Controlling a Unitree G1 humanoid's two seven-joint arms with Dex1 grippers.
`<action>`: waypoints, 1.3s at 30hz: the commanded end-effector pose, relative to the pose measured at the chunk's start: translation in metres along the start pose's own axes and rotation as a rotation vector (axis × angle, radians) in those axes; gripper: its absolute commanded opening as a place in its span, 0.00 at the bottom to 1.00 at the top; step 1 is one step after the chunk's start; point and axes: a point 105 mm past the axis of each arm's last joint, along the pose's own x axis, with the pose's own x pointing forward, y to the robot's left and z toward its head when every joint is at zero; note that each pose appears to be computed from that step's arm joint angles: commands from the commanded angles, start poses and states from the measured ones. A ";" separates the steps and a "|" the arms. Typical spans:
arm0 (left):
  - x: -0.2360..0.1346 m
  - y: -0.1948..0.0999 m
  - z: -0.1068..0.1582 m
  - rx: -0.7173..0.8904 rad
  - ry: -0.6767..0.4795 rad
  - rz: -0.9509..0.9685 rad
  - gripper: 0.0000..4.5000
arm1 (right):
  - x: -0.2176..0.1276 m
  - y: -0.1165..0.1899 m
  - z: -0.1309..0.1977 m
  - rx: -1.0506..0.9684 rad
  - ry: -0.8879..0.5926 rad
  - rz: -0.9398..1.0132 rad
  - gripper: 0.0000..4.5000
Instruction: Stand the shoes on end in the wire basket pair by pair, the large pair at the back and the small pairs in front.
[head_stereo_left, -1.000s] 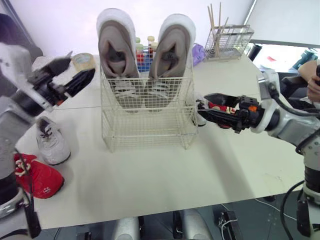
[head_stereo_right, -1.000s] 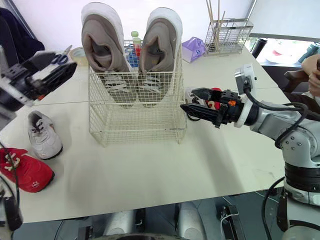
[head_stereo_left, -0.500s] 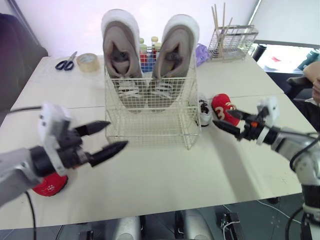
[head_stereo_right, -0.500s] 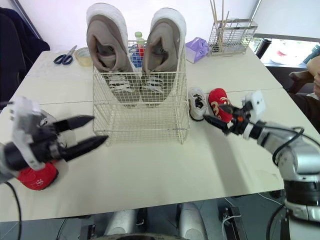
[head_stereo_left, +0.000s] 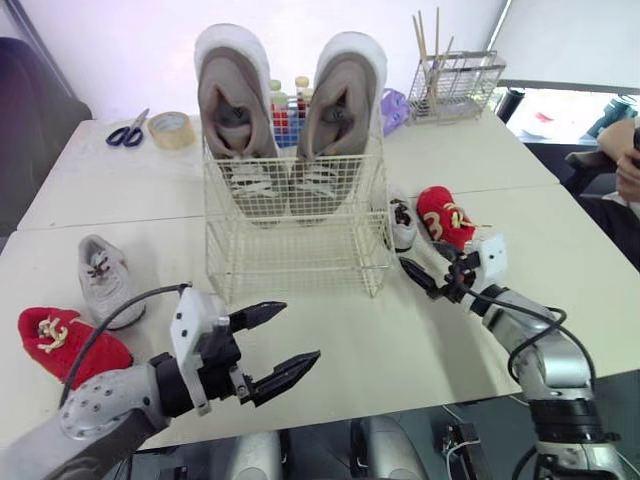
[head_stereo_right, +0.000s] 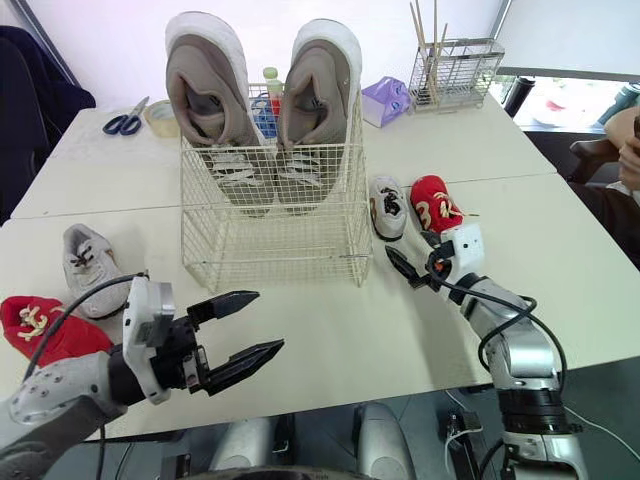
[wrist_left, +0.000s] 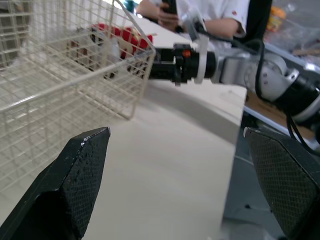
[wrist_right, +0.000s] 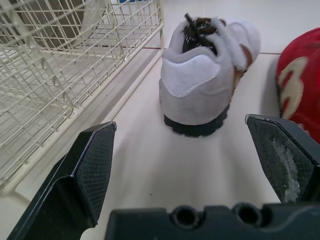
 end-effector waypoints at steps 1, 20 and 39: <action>0.004 0.003 0.003 0.056 -0.041 0.005 1.00 | 0.009 -0.001 0.007 -0.016 -0.047 -0.008 1.00; 0.016 0.007 -0.006 0.088 -0.092 0.075 1.00 | 0.062 -0.003 0.007 0.156 -0.168 -0.143 1.00; 0.012 0.005 -0.013 0.062 -0.091 0.093 1.00 | 0.055 -0.037 0.016 -0.018 -0.161 -0.235 0.25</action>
